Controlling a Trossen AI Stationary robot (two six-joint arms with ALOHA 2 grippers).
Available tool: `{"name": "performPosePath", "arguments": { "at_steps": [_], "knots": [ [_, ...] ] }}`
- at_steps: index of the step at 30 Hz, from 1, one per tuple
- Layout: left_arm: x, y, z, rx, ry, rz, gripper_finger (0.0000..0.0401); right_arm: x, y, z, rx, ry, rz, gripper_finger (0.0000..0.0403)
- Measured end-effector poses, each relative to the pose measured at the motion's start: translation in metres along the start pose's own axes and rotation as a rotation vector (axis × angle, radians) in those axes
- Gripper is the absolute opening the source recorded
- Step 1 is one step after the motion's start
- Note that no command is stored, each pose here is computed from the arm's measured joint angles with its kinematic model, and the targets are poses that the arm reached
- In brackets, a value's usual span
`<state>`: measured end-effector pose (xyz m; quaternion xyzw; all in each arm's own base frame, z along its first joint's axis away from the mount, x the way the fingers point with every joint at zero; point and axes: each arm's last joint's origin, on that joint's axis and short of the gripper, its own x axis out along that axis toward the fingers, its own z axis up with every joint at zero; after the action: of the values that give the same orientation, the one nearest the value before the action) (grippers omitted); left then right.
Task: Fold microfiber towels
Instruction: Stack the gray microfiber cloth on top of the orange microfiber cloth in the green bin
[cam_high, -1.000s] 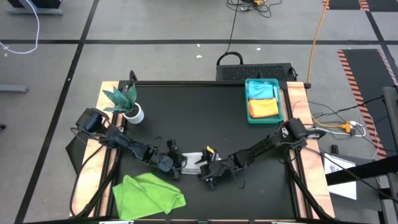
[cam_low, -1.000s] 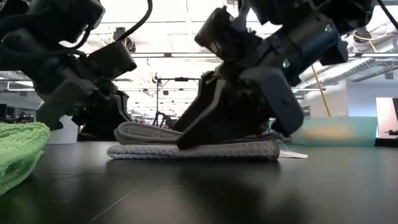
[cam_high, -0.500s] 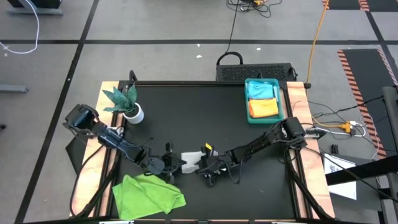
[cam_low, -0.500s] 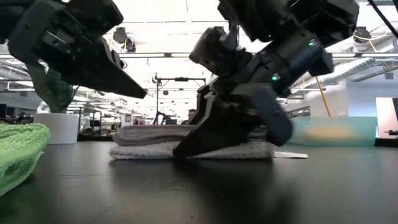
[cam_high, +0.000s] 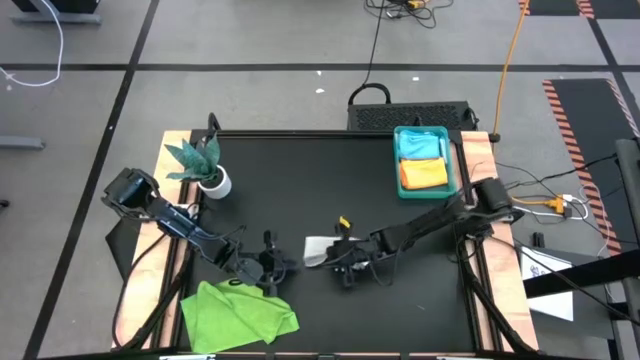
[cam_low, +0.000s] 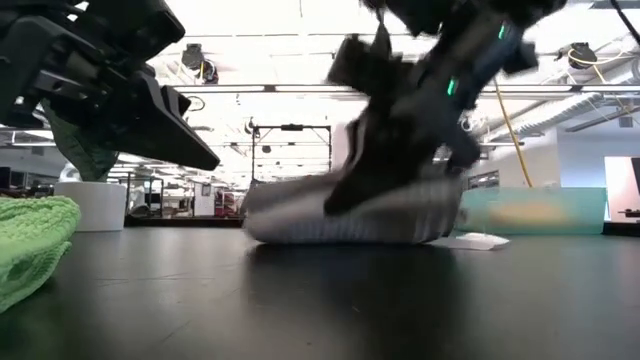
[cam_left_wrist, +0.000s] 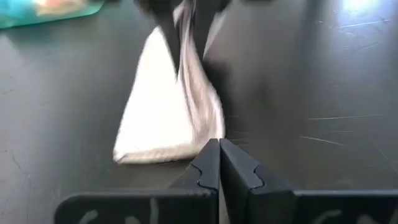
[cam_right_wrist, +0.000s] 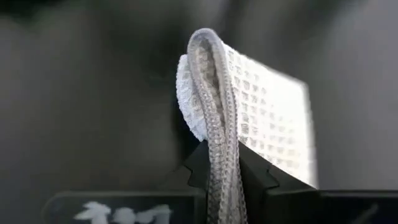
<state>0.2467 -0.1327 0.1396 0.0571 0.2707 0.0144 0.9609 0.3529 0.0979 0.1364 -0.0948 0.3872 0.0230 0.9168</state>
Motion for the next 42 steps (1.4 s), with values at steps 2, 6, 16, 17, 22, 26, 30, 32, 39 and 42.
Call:
{"name": "performPosePath", "arguments": {
  "at_steps": [2, 6, 16, 17, 22, 26, 30, 32, 39, 42],
  "knots": [
    [0.0, 0.0, 0.0, 0.001, 0.001, 0.002, 0.0003, -0.016, 0.001, 0.006, 0.023, 0.005, 0.02, 0.0026],
    [0.0, 0.0, 0.0, 0.001, 0.0, 0.0, 0.0014, -0.045, 0.007, 0.011, 0.044, 0.03, 0.08, 0.0018],
    [0.0, 0.0, 0.0, -0.006, 0.0, 0.0, 0.0006, -0.132, -0.019, -0.013, 0.044, 0.127, -0.108, 0.0019],
    [0.0, 0.0, 0.0, -0.006, 0.0, 0.0, 0.0004, -0.141, -0.026, -0.02, 0.025, 0.154, -0.161, 0.0019],
    [0.0, 0.0, 0.001, -0.007, -0.006, 0.003, 0.0016, -0.184, -0.067, -0.05, -0.166, 0.26, -0.399, 0.0019],
    [0.001, 0.003, 0.002, -0.012, -0.009, 0.018, 0.0022, -0.199, -0.1, -0.071, -0.353, 0.357, -0.524, 0.0019],
    [0.002, 0.005, 0.002, -0.016, -0.009, 0.024, 0.0009, -0.197, -0.132, -0.099, -0.464, 0.548, -0.57, 0.002],
    [0.002, 0.005, 0.002, -0.016, -0.009, 0.024, 0.0004, -0.194, -0.146, -0.113, -0.493, 0.647, -0.575, 0.002],
    [0.002, 0.005, 0.002, -0.015, -0.008, 0.024, 0.0022, -0.192, -0.179, -0.147, -0.441, 0.727, -0.551, 0.002],
    [0.002, 0.005, 0.002, -0.015, -0.008, 0.024, 0.0025, -0.19, -0.179, -0.148, -0.408, 0.633, -0.469, 0.002]
  ]
}}
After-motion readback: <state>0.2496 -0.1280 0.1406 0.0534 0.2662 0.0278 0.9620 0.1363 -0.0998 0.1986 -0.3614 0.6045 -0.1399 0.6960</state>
